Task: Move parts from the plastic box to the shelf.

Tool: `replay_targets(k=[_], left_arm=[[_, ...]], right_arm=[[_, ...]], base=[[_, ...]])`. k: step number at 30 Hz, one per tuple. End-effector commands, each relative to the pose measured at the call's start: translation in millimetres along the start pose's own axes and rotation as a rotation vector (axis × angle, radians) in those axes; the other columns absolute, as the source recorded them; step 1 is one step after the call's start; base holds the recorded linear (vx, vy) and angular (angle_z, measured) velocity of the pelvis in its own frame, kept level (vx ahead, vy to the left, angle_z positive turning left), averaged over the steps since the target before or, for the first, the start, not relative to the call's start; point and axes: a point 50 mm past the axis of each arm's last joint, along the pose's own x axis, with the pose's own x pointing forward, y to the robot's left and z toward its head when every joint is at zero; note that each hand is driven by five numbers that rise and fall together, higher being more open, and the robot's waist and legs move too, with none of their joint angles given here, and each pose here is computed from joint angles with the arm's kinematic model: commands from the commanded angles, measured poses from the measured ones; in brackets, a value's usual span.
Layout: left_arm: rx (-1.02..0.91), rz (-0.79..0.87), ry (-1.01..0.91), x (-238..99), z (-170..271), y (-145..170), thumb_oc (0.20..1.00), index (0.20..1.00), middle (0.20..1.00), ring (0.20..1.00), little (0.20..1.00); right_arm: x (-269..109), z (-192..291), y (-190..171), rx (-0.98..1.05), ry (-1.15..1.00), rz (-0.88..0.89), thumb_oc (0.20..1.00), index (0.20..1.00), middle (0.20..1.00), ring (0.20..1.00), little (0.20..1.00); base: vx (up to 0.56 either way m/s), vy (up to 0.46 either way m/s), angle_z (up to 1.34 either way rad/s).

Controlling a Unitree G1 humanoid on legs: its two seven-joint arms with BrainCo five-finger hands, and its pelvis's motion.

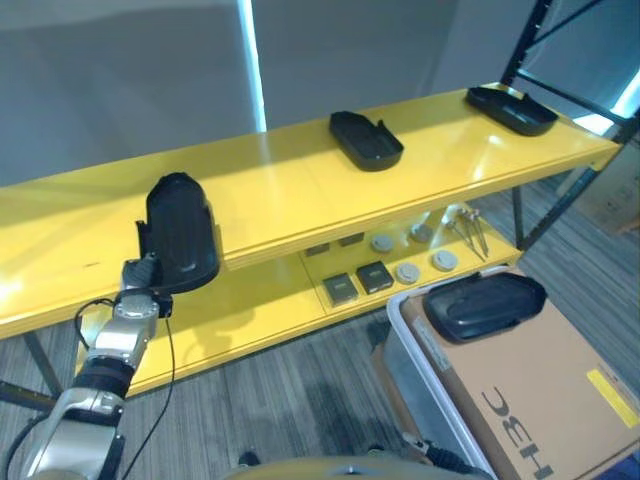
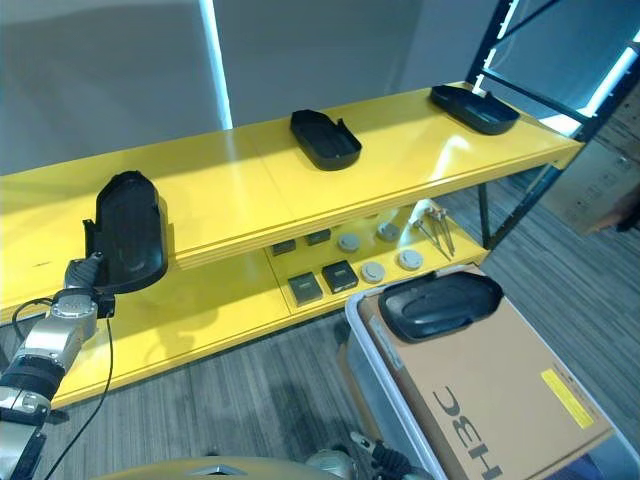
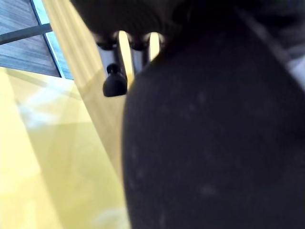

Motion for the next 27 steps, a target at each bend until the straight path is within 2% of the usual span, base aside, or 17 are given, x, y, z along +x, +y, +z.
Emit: replay_targets(k=[1, 4, 9, 18, 27], left_arm=[[-0.070, 0.181, -0.204, 9, 79, 32, 0.200, 0.200, 0.200, 0.200, 0.200], [-0.095, 0.271, -0.227, 13, 113, 43, 0.200, 0.200, 0.200, 0.200, 0.200], [-0.081, 0.343, -0.262, 11, 145, 54, 0.200, 0.200, 0.200, 0.200, 0.200], [-0.117, 0.487, -0.231, 8, 172, 77, 0.200, 0.200, 0.200, 0.200, 0.200], [-0.095, 0.644, -0.245, -1, 199, 118, 0.200, 0.200, 0.200, 0.200, 0.200]], right_arm=[[0, 21, -7, -0.064, -0.065, 0.012, 1.000, 1.000, 1.000, 1.000, 1.000], [2, 40, -11, -0.068, -0.128, 0.020, 1.000, 1.000, 1.000, 1.000, 1.000], [3, 51, -7, -0.076, -0.173, 0.044, 1.000, 1.000, 1.000, 1.000, 1.000], [1, 64, -4, -0.105, -0.226, 0.077, 1.000, 1.000, 1.000, 1.000, 1.000], [1, 61, -8, -0.137, -0.218, 0.115, 1.000, 1.000, 1.000, 1.000, 1.000]], base=[[-0.13, 0.104, -0.24], [-0.23, 0.059, -0.11], [-0.11, -0.002, -0.05], [-0.03, 0.003, -0.10], [-0.01, -0.017, -0.04]])
